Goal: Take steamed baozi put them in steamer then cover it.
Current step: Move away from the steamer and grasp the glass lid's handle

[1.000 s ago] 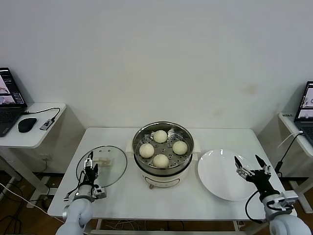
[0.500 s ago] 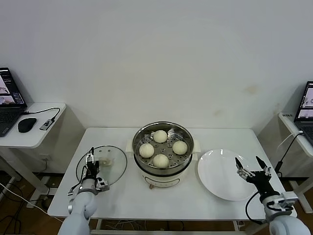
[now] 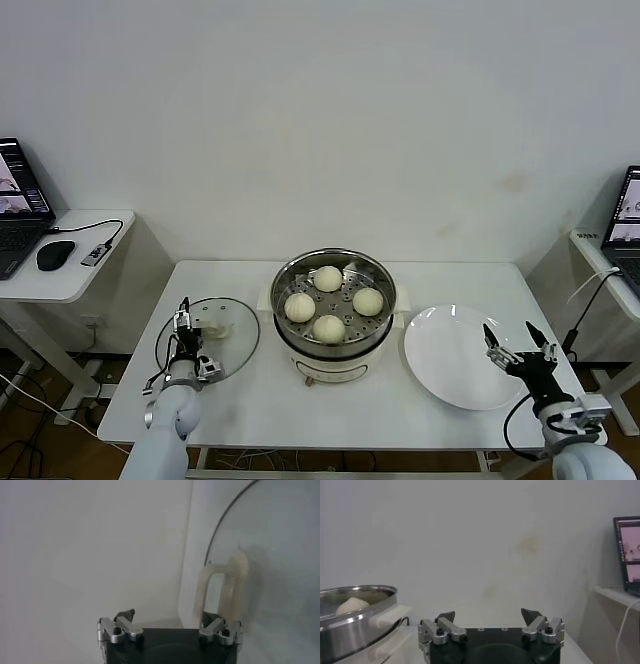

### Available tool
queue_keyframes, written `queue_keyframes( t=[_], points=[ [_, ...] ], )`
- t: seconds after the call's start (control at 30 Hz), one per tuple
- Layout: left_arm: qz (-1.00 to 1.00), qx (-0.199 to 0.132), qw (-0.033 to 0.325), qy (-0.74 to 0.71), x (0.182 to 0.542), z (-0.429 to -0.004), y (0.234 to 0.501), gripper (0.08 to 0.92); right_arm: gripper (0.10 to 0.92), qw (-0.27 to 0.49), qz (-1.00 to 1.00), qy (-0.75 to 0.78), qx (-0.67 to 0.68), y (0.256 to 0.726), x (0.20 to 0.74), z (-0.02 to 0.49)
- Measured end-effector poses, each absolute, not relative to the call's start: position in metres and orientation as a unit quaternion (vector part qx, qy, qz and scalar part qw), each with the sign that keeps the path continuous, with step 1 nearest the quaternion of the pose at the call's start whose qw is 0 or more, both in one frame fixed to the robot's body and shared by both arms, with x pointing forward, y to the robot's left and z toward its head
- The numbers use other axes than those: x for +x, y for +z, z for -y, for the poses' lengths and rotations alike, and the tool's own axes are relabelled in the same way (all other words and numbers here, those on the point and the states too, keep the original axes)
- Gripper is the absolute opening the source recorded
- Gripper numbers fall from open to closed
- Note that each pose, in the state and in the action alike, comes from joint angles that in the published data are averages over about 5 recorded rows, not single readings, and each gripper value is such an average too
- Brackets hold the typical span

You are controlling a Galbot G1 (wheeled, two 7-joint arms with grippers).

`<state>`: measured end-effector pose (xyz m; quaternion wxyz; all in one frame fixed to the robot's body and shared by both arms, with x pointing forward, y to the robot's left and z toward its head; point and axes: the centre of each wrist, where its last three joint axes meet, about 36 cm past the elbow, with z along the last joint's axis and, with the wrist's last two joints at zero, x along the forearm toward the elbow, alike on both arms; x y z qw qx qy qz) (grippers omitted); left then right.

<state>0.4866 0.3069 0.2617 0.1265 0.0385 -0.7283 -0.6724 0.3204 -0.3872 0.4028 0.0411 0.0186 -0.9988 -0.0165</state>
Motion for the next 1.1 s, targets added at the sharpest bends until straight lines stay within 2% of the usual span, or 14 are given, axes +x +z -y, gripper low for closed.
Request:
queue_keyframes(
  t=[0.77,1.1],
  points=[
    [0.731,0.028,0.131,-0.669,0.483,-0.311,0.249,0.159,0.823,0.045,0.999,-0.01,0.019,0.401,0.313,0.385],
    [0.737,0.043,0.14,-0.66,0.473,-0.309,0.26,0.143,0.823,0.036,0.999,-0.007,0.023,0.404,0.314,0.384]
  ],
)
